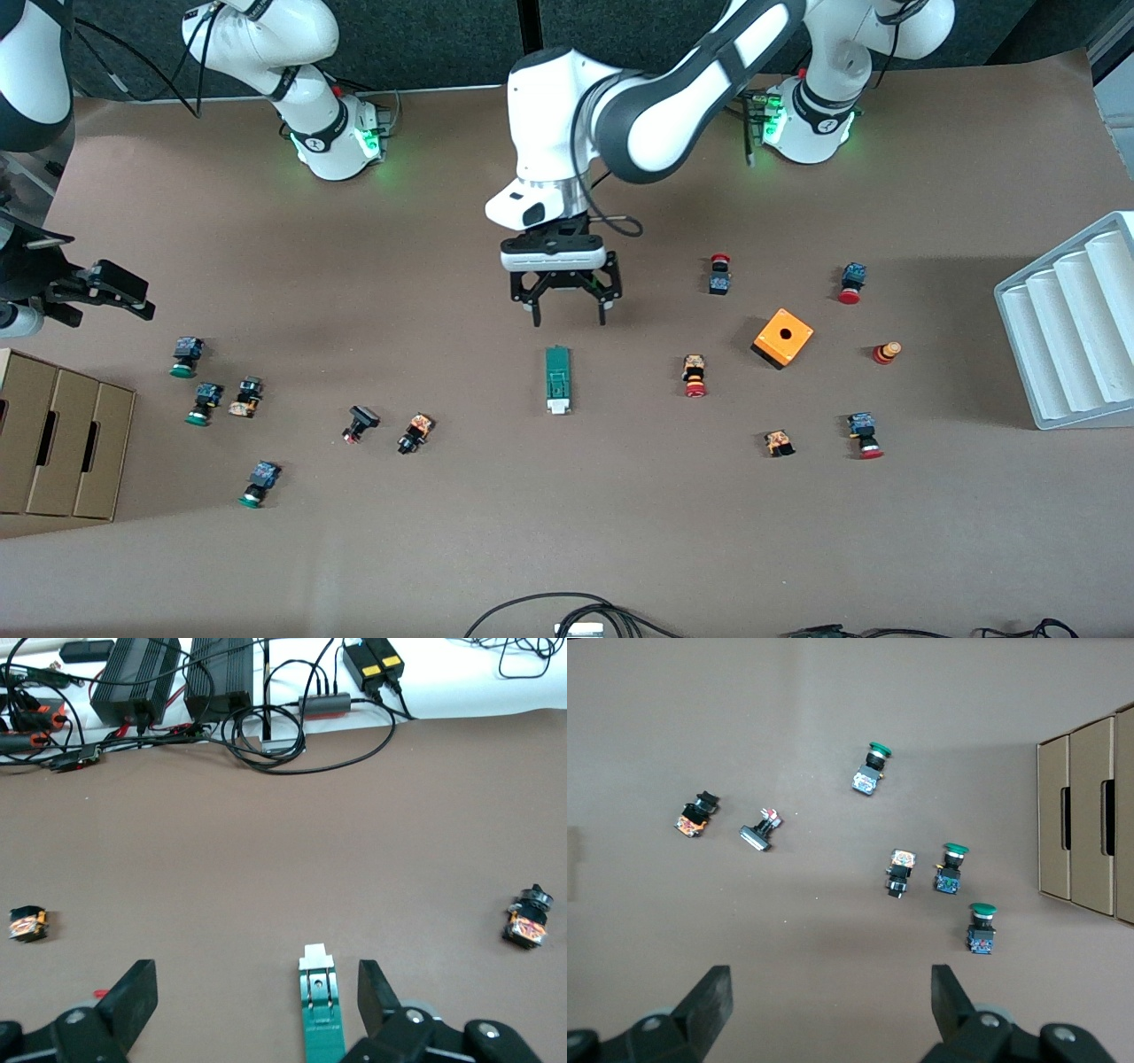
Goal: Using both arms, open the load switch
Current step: 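Move the left gripper down onto the green load switch body, then hold the switch with the left gripper while the right gripper reaches the lever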
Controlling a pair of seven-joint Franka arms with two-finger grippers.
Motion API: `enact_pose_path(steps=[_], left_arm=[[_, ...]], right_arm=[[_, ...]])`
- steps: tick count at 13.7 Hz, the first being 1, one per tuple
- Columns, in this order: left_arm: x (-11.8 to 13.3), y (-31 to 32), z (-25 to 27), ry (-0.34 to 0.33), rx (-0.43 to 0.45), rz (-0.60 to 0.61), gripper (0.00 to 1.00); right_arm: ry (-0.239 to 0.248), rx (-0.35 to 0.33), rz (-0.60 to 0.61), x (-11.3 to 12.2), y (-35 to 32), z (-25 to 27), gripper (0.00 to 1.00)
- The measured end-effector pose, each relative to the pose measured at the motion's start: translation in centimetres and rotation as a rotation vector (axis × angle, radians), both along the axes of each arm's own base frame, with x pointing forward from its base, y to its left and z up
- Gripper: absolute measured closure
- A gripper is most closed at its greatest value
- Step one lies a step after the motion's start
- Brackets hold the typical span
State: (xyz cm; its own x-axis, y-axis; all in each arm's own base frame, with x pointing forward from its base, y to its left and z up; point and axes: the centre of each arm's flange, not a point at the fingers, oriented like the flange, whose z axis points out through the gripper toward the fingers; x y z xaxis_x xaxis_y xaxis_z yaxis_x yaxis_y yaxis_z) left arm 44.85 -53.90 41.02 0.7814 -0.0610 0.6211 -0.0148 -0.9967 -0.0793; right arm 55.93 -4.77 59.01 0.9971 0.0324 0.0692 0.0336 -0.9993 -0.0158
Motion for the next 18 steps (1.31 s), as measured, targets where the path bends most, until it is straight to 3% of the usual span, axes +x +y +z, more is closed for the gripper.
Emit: enact_pose_path(steps=[7,14,18], left_arm=[[-3.3,-3.8,-13.0,-0.244,-0.086,0.053,0.0],[-3.9,-3.3,-22.7,-0.411,-0.124,0.017,0.0],[-4.1,-2.2,-27.7,-0.48,-0.113,0.02,0.0]], right_arm=[[0.034,-0.002,0.003,0.8,0.2,-1.8,0.0],[0.059,-0.003,0.038,2.4,3.5,-4.2,0.0],[0.068,0.067,-0.076,4.8,6.2,-5.6,0.01]])
